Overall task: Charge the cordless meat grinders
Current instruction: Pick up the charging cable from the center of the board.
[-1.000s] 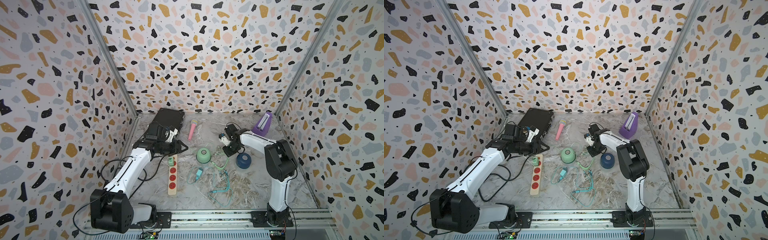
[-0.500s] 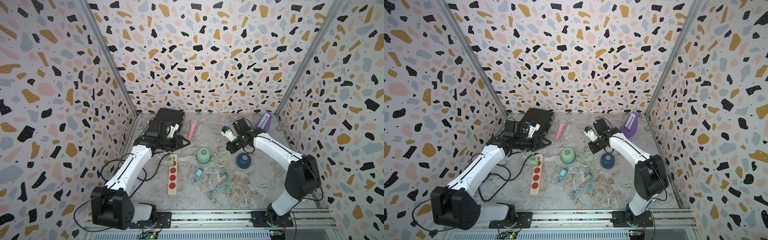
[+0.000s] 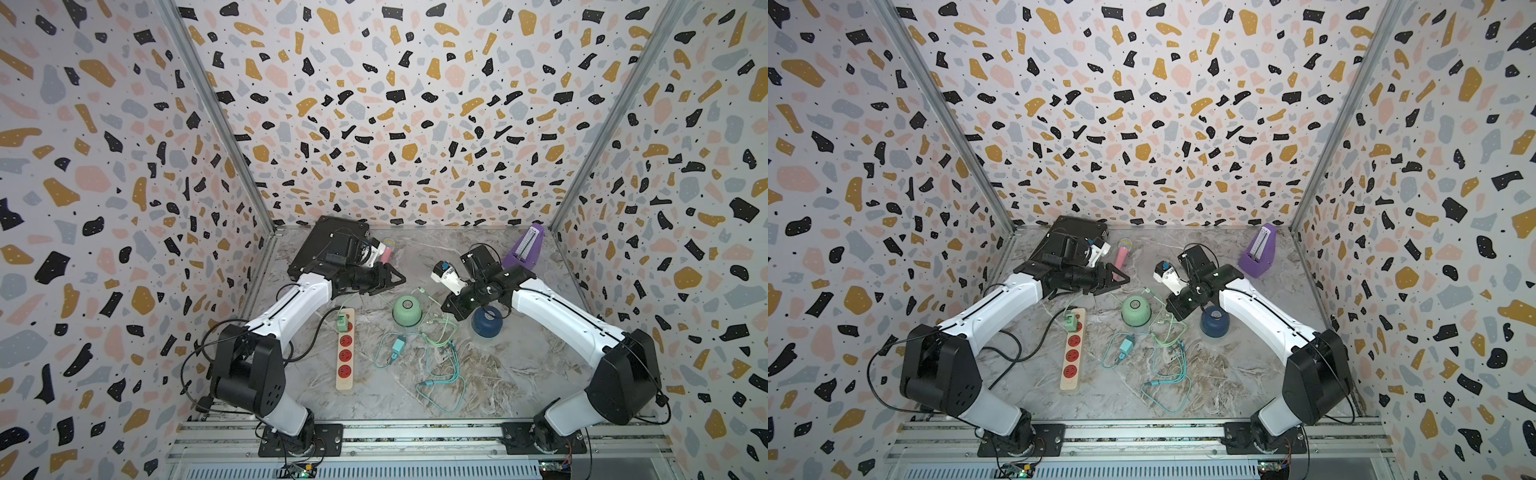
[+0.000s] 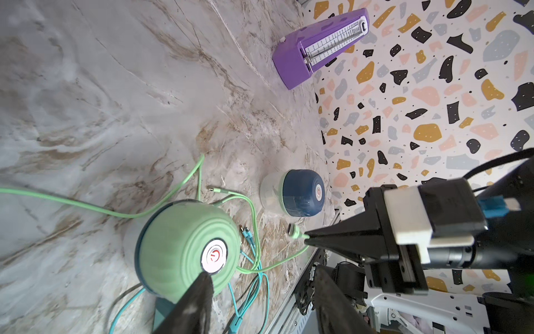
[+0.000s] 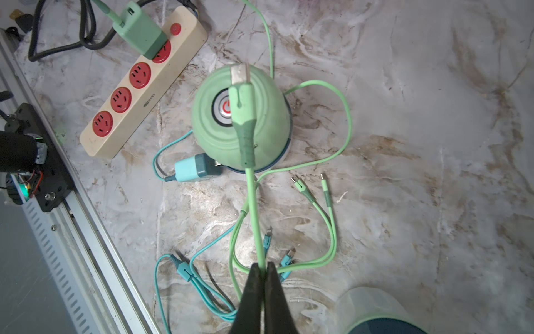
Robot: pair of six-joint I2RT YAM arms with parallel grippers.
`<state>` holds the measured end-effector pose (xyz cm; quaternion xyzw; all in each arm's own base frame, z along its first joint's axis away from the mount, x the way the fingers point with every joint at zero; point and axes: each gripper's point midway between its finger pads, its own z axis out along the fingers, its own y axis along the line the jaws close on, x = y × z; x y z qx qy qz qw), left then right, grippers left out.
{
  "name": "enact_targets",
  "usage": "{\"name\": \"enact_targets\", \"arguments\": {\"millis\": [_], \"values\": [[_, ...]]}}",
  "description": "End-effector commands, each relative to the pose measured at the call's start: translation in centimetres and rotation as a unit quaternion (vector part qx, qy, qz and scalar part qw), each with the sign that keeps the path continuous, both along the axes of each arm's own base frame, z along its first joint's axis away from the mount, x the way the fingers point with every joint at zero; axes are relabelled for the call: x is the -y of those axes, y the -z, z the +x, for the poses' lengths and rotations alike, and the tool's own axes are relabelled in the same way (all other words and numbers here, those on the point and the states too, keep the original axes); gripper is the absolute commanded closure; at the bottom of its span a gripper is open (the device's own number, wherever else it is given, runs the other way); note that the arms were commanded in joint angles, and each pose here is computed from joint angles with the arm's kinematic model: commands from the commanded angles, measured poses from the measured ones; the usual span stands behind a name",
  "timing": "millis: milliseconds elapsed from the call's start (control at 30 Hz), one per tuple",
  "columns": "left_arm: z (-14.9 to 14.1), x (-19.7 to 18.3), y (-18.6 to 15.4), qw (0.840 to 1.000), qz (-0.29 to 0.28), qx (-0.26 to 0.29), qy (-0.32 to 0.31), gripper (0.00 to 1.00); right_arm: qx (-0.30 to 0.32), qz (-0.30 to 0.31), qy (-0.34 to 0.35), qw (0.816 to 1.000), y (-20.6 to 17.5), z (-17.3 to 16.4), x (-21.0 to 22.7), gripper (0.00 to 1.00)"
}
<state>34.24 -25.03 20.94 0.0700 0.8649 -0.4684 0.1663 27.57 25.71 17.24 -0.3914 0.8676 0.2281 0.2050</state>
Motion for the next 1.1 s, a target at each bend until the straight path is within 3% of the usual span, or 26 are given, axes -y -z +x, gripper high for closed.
{"name": "enact_targets", "arguments": {"millis": [0, 233, 500, 767, 1067], "values": [[0.4, 1.7, -1.3, 0.999, -0.030, 0.031, 0.015, 0.44, -0.002, 0.022, -0.005, 1.000, -1.5, -1.1, -0.4, 1.00], [-0.8, 3.0, 0.0, 0.998, -0.045, 0.007, 0.035, 0.45, -0.001, 0.026, -0.005, 1.000, -1.9, -1.3, -0.7, 1.00], [-0.9, 3.8, 0.2, 0.996, -0.081, 0.002, 0.040, 0.56, -0.008, 0.039, -0.008, 0.999, -2.2, -1.4, -1.2, 1.00], [-0.7, 4.2, 0.7, 0.995, -0.093, -0.014, 0.046, 0.61, -0.009, 0.044, -0.013, 0.999, -2.4, -1.4, -1.5, 1.00], [-1.3, 4.4, 0.6, 0.993, -0.101, -0.024, 0.061, 0.77, -0.005, 0.044, -0.013, 0.999, -2.5, -1.1, -1.6, 1.00]]}}
